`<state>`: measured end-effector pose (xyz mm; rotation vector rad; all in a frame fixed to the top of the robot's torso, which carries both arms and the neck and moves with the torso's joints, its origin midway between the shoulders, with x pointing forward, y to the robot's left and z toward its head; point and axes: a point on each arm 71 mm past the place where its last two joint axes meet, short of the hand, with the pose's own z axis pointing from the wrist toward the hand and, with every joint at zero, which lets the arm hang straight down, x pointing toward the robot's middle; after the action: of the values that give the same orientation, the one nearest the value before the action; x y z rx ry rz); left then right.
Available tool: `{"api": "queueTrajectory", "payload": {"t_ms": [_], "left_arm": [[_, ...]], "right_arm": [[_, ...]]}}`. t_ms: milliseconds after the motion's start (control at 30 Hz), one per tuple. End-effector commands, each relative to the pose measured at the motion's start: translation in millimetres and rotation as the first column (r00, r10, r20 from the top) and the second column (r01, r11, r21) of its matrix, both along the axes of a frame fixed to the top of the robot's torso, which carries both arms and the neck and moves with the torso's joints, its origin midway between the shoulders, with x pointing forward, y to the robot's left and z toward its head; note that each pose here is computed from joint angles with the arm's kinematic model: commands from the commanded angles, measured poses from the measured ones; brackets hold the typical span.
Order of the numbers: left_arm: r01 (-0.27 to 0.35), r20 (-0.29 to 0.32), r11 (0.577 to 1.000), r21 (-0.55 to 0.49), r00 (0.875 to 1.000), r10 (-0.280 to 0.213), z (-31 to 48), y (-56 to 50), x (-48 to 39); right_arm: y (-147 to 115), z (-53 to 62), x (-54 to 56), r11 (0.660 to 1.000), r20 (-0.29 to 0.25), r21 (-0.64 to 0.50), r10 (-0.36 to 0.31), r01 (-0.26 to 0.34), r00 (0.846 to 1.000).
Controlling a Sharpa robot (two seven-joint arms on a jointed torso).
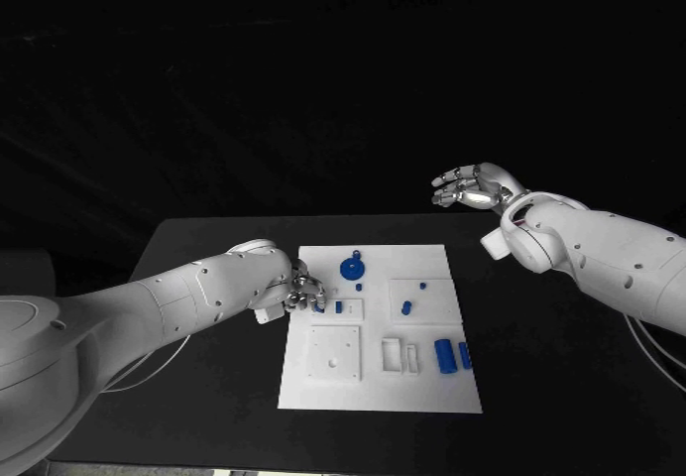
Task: Assemble the parts on the task board
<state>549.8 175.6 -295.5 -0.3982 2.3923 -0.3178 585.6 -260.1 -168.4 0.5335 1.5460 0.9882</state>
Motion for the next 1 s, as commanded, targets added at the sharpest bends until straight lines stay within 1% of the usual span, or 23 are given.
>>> {"api": "queueTrajectory", "payload": {"t_ms": [33, 333, 400, 600, 867, 1000], "left_arm": [[0.023, -0.061, 0.999, 0.023, 0.998, -0.021, -5.9, -0.7, -3.7], [0.035, -0.063, 0.999, 0.030, 0.997, -0.033, -5.4, -1.6, -2.7], [0.051, -0.051, 0.998, 0.041, 0.998, -0.049, -4.9, -3.4, -2.7], [0.075, -0.038, 0.996, 0.040, 0.997, -0.073, -4.6, -10.6, -4.3], [0.065, 0.023, 0.998, 0.028, 0.998, -0.065, -1.8, -13.5, -2.1], [0.067, 0.027, 0.997, 0.027, 0.997, -0.068, -1.6, -14.6, -2.0]], "right_arm": [[3.8, -0.5, -0.9, 1.000, -0.002, -0.003, 0.025, -0.025, 1.000], [3.5, -0.4, -1.2, 1.000, -0.002, -0.003, 0.025, -0.025, 1.000], [3.8, -0.5, -1.2, 1.000, -0.002, -0.003, 0.026, -0.026, 1.000], [4.4, -1.0, -1.5, 1.000, -0.003, -0.003, 0.028, -0.028, 1.000], [4.0, -2.4, -1.9, 1.000, -0.006, -0.003, 0.028, -0.028, 1.000], [4.5, -2.9, -2.0, 1.000, -0.008, -0.003, 0.029, -0.029, 1.000]]}}
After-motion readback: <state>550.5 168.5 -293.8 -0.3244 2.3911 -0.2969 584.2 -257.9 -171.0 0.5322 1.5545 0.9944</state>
